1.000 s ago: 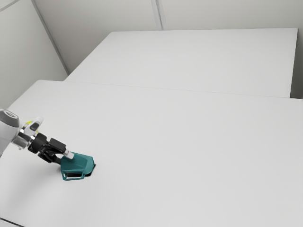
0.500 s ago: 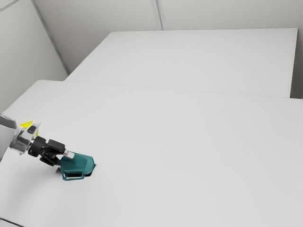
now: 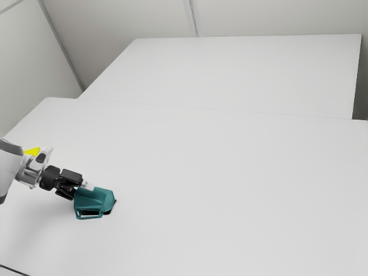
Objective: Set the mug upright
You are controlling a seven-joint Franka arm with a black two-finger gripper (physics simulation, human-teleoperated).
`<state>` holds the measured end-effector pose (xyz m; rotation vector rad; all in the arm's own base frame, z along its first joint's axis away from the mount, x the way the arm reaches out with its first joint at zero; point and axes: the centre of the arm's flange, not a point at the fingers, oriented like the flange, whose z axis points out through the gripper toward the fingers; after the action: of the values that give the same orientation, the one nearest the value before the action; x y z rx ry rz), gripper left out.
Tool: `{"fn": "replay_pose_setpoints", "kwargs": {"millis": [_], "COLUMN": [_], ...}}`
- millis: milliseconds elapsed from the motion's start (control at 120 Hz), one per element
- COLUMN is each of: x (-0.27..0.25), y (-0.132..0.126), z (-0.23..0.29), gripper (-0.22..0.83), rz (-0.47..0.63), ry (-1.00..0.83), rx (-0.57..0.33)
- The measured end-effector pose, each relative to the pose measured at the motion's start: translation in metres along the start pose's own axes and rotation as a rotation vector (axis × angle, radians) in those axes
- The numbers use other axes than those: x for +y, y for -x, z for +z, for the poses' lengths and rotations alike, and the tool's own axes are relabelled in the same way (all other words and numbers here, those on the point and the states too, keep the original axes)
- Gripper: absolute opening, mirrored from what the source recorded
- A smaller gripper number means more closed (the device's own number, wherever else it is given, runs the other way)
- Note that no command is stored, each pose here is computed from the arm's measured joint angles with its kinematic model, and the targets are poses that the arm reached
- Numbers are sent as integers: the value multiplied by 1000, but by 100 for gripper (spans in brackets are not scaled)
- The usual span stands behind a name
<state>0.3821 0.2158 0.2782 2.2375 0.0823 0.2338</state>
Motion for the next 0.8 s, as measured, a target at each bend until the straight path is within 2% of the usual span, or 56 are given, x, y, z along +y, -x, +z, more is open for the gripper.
{"fn": "replay_pose_setpoints", "kwargs": {"millis": [275, 800], "x": [-1, 1], "y": [2, 0], "z": [-2, -2], "gripper": [47, 12], "rz": [28, 70], "ry": [9, 25], "rx": [5, 13]}}
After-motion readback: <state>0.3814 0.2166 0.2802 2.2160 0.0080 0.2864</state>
